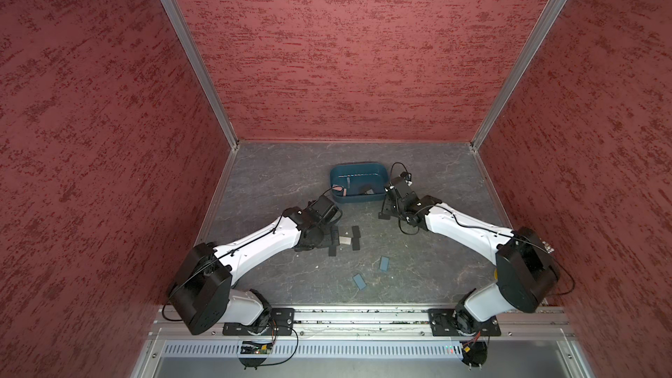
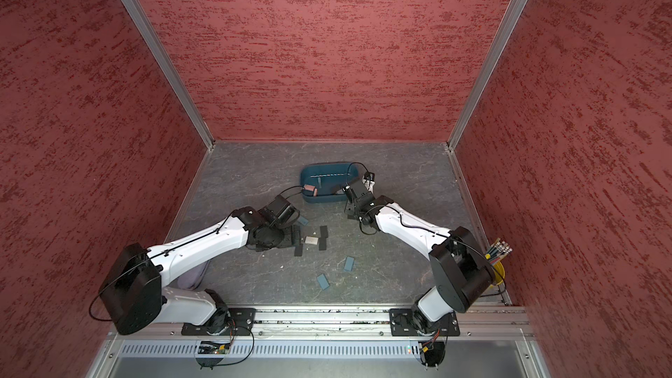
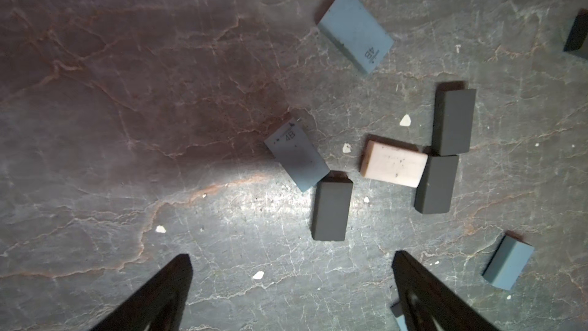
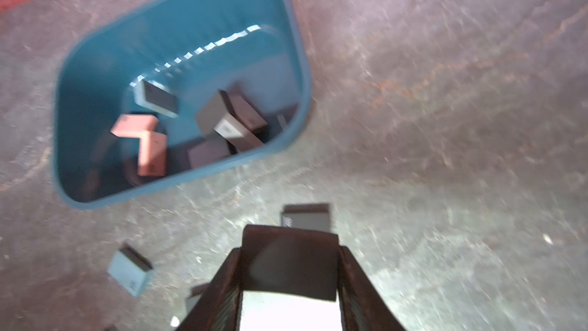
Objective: Put the eraser in the storage box
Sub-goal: Place the eraser in the storage box, then pick up the eraser from the center of the board.
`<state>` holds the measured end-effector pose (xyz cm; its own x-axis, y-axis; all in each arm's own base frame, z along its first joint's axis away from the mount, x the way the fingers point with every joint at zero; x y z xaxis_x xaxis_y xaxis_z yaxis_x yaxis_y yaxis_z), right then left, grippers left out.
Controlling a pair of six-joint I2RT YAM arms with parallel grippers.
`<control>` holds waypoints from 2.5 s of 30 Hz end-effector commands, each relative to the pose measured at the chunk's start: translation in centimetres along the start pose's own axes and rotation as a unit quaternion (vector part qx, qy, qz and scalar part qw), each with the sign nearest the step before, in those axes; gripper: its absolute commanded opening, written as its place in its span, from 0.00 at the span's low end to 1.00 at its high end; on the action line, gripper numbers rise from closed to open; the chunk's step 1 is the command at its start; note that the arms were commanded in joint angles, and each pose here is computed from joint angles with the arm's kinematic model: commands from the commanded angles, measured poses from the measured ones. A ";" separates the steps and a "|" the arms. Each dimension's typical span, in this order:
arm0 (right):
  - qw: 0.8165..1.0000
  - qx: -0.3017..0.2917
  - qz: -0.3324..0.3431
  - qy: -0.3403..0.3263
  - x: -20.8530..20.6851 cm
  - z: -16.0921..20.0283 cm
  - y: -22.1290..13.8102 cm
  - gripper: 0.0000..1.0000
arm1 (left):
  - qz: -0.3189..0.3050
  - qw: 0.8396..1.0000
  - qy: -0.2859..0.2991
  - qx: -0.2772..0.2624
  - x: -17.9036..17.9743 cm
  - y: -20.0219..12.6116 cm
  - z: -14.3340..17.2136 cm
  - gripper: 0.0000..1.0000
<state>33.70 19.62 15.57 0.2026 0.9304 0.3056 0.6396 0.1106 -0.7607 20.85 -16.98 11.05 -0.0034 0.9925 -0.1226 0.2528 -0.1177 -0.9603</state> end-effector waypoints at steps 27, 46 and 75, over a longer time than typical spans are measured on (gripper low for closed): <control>0.996 0.035 -0.007 -0.077 7.7 -3.4 8.4 0.45 | -0.017 0.999 0.012 0.024 -2.9 2.8 2.8 1.00; 0.997 0.029 -0.010 -0.074 7.1 -3.9 7.8 0.67 | -0.028 0.999 0.023 0.031 -4.2 4.0 2.7 0.88; 0.996 -0.037 -0.058 -0.048 1.2 -2.1 -0.8 0.99 | -0.049 0.997 0.039 0.037 -4.4 5.6 2.3 0.48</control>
<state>34.89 20.32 16.62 0.0588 0.9514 0.3022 0.6624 0.1893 -0.7248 19.44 -21.65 5.57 0.0430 0.9990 -0.0105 0.1615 -0.0174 -0.9867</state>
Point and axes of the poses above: each gripper's point midway between its finger pads, its own y axis out along the fingers, its own x axis along the line the jaws close on, z = x × y, the point moved 4 cm from there along -y, back along the fingers, and after that the axes turned 5 degrees about y, right-handed, at the moved point
